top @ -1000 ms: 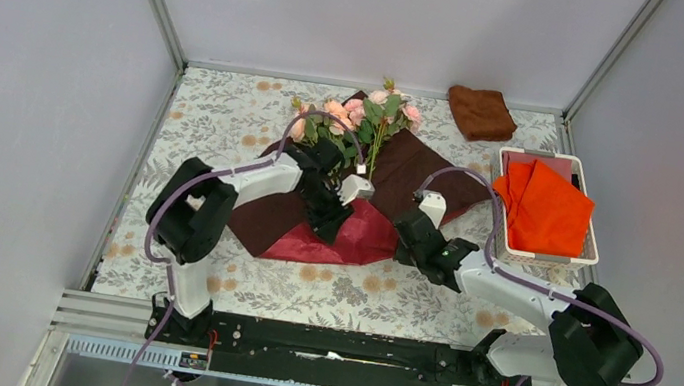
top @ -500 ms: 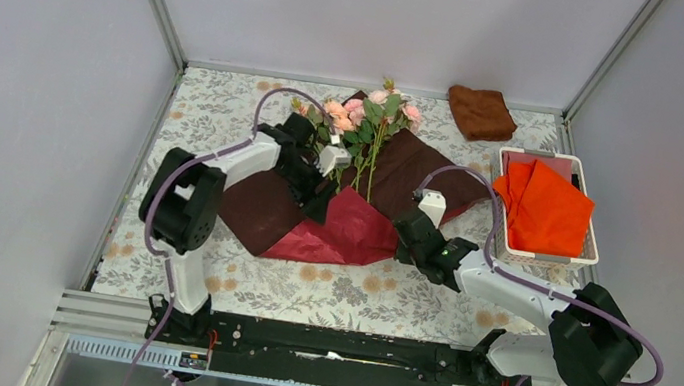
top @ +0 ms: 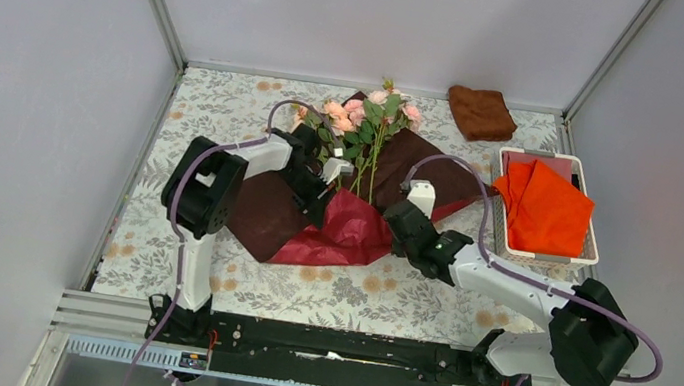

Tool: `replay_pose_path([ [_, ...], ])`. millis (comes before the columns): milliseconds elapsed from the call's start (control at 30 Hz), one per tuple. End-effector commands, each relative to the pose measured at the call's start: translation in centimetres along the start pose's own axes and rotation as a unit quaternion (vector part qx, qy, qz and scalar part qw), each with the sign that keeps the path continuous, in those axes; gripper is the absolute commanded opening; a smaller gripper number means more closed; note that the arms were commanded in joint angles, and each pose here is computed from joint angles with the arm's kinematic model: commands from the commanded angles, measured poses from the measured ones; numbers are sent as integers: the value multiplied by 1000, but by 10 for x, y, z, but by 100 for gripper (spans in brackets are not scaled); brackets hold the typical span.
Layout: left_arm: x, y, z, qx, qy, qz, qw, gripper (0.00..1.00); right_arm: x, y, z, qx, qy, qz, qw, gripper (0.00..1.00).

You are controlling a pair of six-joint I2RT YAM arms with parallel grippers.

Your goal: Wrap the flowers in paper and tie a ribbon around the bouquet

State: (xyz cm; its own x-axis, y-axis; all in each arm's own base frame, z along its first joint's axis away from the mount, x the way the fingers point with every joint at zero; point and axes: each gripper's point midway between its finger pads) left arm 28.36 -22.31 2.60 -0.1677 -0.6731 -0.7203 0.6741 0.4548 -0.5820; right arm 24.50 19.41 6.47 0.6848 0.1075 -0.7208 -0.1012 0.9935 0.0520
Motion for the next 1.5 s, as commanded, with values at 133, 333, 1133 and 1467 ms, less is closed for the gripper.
replay_pose_path([
  [133,2,-2,8,-18,-1,-15,1000,0,-16,19,43,-132,-56,-21,989,0],
  [333,4,9,13,-26,0,-1,1000,0,-27,60,44,-279,-50,53,958,0],
  [1133,5,20,20,-38,-24,-6,999,11,21,174,-52,-546,-20,203,812,0],
  [1467,-107,26,80,-16,-160,63,985,65,42,152,-75,-570,33,162,805,0],
])
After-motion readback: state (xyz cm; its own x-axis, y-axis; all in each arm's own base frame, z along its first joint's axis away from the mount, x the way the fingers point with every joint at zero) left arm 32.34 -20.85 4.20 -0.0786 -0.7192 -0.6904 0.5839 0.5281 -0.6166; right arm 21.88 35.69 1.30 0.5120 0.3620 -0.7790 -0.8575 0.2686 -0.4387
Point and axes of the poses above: each gripper's point midway between its finger pads, its own x axis out along the fingers, its own y axis along the line the jaws close on, z = x × y
